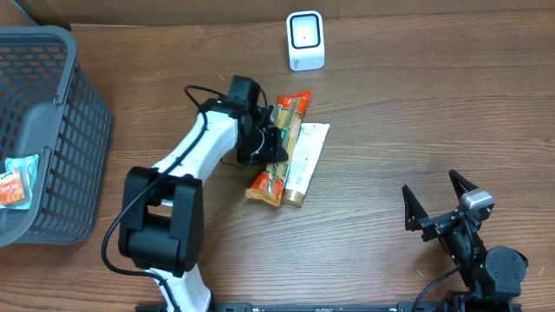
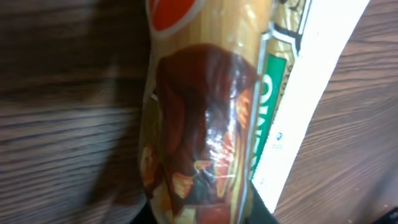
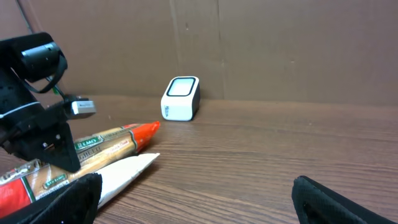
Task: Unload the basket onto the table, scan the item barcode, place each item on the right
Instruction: 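Lift the orange pasta pack and lay it beside the tube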
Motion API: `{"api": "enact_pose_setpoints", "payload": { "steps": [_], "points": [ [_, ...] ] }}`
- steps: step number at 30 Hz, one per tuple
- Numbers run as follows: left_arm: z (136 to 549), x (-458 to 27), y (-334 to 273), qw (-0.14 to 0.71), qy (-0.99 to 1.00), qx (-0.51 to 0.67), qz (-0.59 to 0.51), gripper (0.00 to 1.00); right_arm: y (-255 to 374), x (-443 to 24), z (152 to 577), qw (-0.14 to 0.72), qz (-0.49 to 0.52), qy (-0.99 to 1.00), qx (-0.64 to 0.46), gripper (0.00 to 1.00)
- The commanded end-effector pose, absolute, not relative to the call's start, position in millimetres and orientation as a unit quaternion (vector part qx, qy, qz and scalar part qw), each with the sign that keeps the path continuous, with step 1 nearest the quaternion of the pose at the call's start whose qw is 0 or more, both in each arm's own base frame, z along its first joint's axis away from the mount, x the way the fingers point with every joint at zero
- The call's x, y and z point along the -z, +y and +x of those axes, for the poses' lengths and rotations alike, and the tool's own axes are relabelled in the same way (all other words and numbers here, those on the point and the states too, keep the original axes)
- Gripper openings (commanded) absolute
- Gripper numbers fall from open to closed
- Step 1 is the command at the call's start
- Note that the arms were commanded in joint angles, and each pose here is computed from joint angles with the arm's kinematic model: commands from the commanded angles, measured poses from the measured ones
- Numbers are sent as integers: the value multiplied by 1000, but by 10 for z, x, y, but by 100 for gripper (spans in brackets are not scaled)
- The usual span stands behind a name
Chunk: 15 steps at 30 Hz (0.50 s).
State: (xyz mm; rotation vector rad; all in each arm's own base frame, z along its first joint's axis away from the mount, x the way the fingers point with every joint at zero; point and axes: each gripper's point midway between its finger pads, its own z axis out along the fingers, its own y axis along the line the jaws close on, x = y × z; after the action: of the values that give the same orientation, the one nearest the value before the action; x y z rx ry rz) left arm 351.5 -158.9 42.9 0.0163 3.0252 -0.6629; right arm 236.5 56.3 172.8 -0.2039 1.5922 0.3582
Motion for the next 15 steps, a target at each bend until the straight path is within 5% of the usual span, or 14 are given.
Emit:
{"api": "enact_pose_setpoints", "payload": {
  "steps": [1, 3, 6, 8, 15],
  "points": [
    [3579, -545, -1628, 37, 973, 226, -7, 39, 572, -1718, 2367, 680, -91, 709, -162, 100],
    [3578, -543, -1619, 35, 973, 226, -13, 74, 572, -1718, 2367, 680, -91, 709, -162, 100],
    [3603, -640, -1655, 43, 970, 240, 4, 83, 572, -1718, 2367, 680, -91, 709, -162, 100],
    [3707, -849, -1632, 68, 968, 242, 22, 100, 573, -1718, 2366, 680, -91, 709, -162, 100],
    [4275, -2643, -1167, 266, 933, 236, 64, 100, 556, -1727, 2373, 682, -88, 709, -158, 100]
  ]
}}
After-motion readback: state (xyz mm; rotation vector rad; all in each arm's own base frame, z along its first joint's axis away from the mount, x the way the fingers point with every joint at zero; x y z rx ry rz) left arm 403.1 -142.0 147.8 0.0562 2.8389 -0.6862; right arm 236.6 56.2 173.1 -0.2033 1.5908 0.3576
